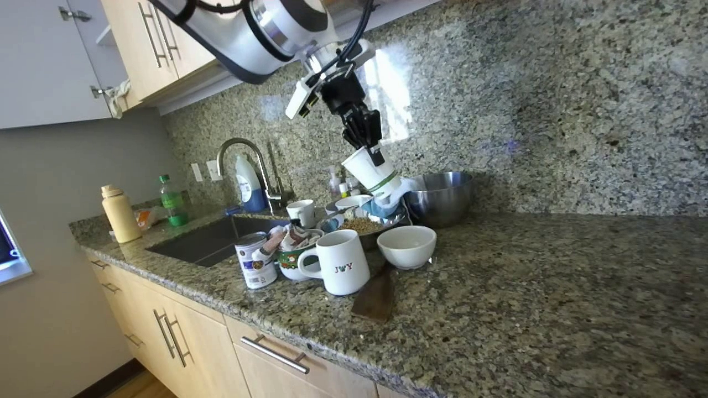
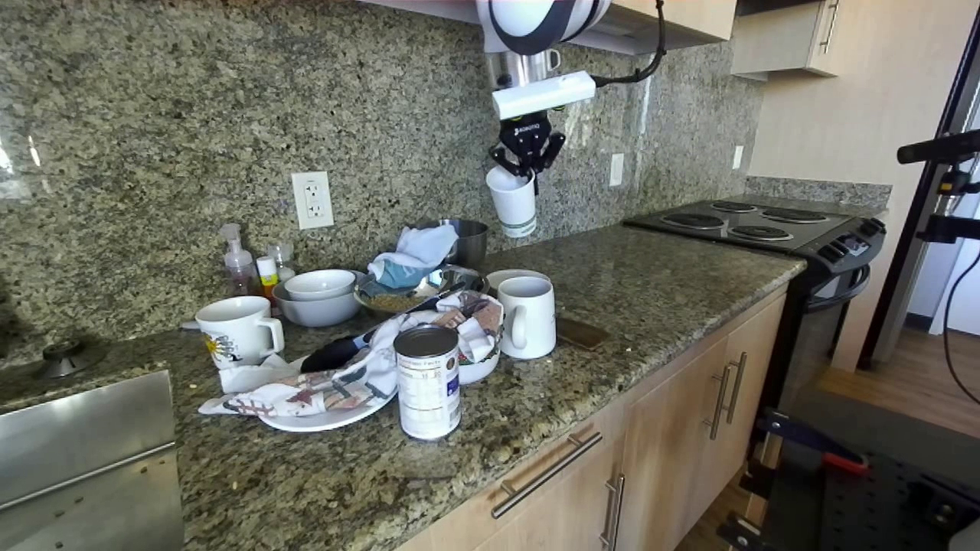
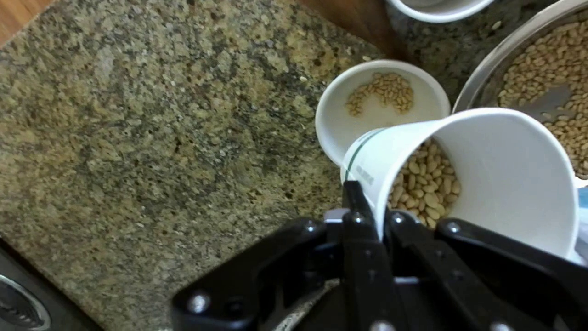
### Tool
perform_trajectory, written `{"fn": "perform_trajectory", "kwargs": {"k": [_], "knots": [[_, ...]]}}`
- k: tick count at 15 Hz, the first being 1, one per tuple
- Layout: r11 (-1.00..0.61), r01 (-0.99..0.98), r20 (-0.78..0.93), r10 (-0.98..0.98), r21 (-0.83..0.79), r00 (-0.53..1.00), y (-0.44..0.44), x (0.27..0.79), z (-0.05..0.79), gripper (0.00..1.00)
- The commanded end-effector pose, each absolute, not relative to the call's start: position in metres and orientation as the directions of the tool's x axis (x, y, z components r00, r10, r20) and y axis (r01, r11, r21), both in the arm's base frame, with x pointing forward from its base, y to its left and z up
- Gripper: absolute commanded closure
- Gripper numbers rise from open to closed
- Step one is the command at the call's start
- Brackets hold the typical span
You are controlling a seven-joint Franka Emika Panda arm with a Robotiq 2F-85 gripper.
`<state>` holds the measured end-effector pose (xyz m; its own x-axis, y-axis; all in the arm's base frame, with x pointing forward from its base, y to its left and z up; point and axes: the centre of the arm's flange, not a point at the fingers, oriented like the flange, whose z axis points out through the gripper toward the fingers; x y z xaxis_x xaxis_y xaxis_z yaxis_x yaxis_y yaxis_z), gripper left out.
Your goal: Pour some contents of the cup into the silver bowl
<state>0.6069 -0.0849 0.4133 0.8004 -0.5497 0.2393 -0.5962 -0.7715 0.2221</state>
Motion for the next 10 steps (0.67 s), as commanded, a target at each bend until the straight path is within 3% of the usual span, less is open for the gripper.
{"fn": "perform_trajectory", "kwargs": {"k": [1, 10], "knots": [[-0.777, -0.561, 0.257, -0.502, 0.285, 0.826, -0.060, 0.645, 0.406, 1.00], [-0.799, -0.491, 0.255, -0.423, 0.348, 0.869, -0.022, 0.675, 0.375, 1.00]]}}
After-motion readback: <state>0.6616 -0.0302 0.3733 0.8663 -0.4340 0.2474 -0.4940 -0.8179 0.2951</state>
